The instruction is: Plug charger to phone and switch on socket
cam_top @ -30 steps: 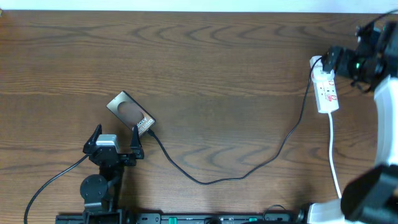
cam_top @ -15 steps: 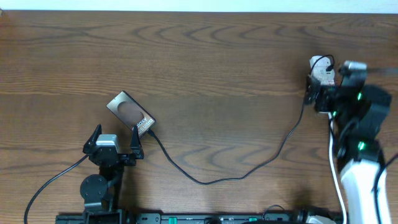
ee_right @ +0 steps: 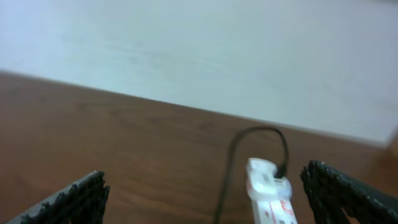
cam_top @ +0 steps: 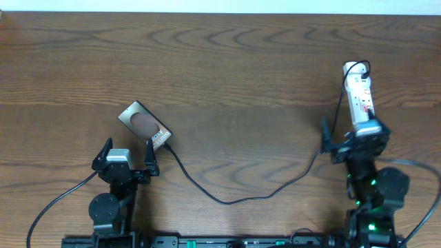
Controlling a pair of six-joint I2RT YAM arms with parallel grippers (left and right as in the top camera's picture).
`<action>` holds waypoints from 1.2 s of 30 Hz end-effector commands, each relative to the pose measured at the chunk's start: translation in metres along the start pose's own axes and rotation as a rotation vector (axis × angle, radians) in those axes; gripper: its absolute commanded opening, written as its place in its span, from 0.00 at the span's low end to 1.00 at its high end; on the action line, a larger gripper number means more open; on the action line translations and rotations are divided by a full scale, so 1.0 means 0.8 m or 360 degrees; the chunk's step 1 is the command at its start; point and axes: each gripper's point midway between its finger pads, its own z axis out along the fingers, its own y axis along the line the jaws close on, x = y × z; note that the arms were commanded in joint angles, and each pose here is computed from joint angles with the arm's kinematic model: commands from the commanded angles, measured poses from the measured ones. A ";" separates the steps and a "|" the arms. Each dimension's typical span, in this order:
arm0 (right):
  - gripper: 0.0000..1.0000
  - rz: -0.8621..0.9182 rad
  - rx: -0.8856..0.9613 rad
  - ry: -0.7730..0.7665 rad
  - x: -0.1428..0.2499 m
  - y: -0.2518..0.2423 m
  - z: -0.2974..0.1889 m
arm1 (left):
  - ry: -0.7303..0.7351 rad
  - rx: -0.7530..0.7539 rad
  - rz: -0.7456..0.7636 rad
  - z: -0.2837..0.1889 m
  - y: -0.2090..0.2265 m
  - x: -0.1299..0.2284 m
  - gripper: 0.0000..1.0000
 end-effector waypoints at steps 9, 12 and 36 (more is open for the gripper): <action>0.99 -0.0190 -0.0051 -0.0118 0.048 0.040 -0.028 | 0.0081 0.0017 0.0001 0.000 -0.002 0.019 0.96; 0.99 -0.0004 0.0066 -0.0008 0.068 0.025 -0.031 | 0.0080 0.0017 0.0002 0.000 -0.002 0.019 0.96; 0.99 0.0130 0.0199 0.0073 0.085 0.012 -0.043 | 0.0081 0.0017 0.0001 0.000 -0.002 0.019 0.96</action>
